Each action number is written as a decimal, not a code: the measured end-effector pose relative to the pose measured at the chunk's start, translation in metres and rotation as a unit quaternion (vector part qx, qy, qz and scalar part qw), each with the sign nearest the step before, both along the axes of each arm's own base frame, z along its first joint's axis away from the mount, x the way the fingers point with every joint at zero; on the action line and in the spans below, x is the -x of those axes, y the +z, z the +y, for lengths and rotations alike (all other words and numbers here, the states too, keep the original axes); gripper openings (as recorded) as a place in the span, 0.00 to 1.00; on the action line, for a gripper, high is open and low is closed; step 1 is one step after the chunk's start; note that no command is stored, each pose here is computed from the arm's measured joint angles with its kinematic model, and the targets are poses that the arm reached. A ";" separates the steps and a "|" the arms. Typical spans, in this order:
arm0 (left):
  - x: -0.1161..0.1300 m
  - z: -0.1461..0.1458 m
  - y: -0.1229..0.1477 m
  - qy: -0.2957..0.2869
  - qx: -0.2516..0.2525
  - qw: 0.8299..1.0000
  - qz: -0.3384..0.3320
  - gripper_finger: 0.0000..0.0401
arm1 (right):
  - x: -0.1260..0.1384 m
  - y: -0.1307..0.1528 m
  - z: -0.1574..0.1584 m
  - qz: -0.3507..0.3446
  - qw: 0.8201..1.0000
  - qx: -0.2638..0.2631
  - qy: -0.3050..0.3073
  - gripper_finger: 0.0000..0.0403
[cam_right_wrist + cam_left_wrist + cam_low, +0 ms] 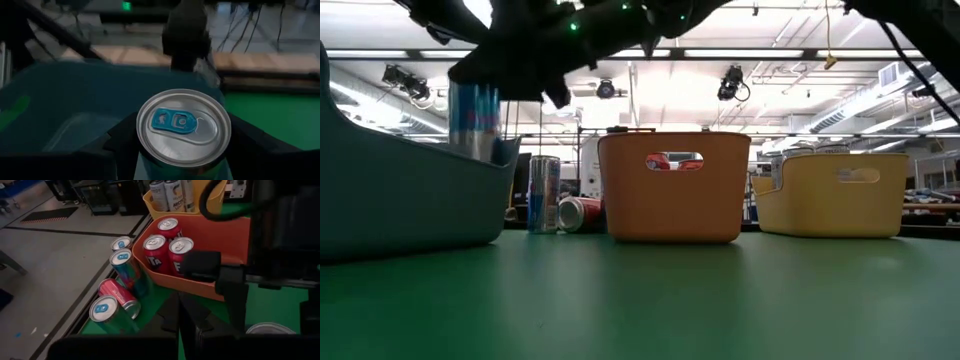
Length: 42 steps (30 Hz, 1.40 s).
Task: Sort soda cans
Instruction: Put the blue soda can into the blue bin
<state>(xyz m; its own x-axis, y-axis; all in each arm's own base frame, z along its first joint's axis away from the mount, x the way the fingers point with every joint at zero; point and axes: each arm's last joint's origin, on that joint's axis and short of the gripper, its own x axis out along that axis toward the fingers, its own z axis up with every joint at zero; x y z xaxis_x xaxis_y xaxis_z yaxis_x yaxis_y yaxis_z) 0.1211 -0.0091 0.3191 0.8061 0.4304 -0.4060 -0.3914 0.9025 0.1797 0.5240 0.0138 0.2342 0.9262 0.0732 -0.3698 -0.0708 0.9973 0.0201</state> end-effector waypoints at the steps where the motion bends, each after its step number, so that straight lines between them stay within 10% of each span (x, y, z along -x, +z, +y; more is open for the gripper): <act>1: 0.000 0.000 0.000 0.001 0.000 1.000 -0.001 0.01 | -0.001 -0.005 0.000 0.004 1.000 0.000 0.001 0.57; 31: 0.000 0.000 0.000 0.004 0.004 1.000 -0.003 0.01 | 0.000 -0.020 0.003 0.051 0.999 0.004 0.001 0.69; 42: 0.000 0.000 0.000 0.013 0.010 1.000 -0.008 0.01 | 0.029 0.065 -0.007 -0.017 0.997 0.068 -0.032 0.78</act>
